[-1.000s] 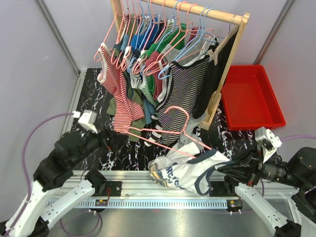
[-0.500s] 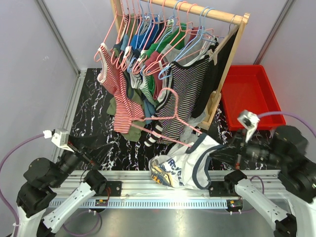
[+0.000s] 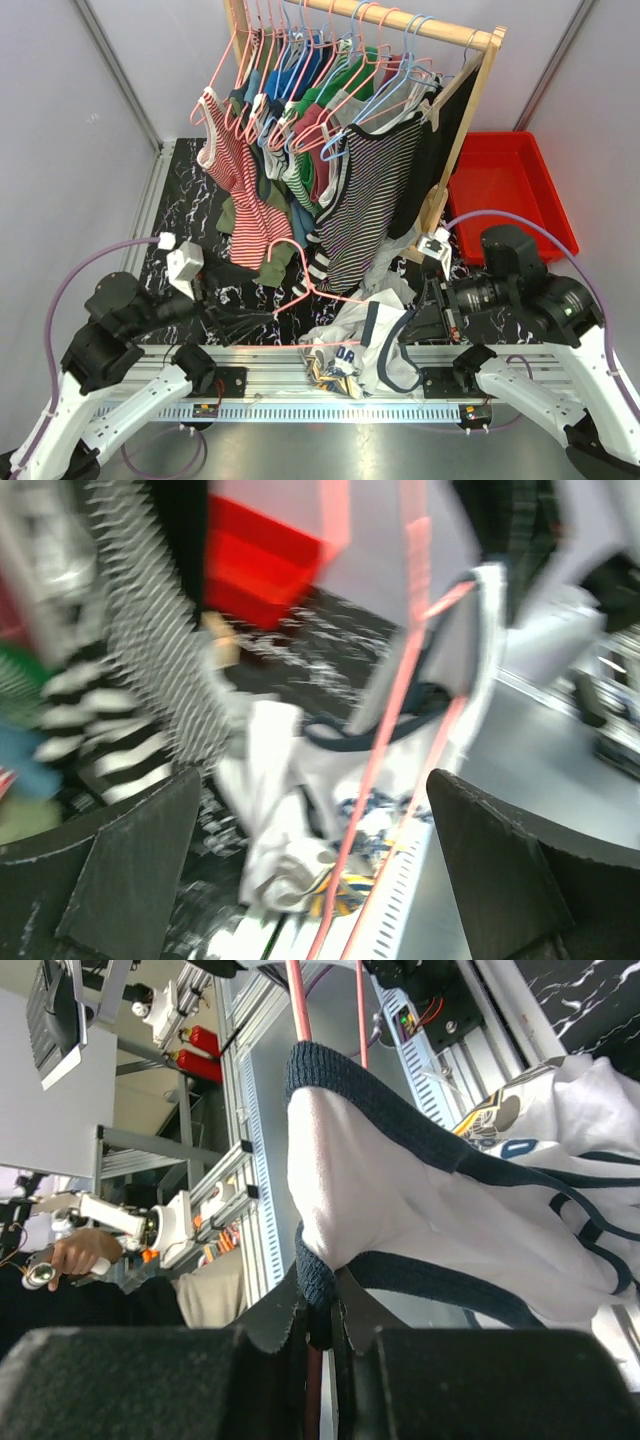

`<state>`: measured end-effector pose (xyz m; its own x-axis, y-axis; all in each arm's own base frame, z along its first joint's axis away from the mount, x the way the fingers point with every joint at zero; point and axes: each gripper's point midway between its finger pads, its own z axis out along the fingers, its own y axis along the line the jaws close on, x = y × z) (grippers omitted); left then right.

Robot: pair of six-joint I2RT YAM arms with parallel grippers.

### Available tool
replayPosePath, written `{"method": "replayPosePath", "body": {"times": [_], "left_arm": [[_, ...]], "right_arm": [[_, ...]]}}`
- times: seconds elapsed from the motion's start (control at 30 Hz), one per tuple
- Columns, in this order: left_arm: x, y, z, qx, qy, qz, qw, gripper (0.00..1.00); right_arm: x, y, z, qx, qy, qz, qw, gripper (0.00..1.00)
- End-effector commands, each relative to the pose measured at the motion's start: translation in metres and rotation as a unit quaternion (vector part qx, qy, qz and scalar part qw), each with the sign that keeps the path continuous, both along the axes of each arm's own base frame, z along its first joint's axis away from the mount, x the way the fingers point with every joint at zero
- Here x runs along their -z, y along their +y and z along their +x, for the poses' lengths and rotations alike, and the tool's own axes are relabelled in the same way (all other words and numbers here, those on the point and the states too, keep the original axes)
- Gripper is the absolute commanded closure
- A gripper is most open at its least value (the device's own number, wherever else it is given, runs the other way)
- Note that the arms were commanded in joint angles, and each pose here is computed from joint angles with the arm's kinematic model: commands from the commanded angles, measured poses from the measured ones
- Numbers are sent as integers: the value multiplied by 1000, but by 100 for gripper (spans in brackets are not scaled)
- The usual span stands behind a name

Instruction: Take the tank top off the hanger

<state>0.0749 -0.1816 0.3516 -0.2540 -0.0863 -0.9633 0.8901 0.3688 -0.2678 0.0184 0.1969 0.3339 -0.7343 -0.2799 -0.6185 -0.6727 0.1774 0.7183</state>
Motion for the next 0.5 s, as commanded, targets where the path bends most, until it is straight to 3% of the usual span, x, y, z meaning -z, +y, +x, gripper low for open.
{"method": "replayPosePath", "body": {"times": [0.0, 0.07, 0.47], "left_arm": [[-28, -20, -36, 138, -45, -47, 988, 1], [-42, -21, -42, 154, -77, -72, 982, 1], [-41, -50, -7, 158, -63, -59, 984, 1]], "right_arm": [[-4, 11, 1, -36, 10, 21, 999, 100], [-2, 13, 2, -40, 13, 21, 999, 100], [-4, 16, -5, -67, 13, 31, 997, 100]]}}
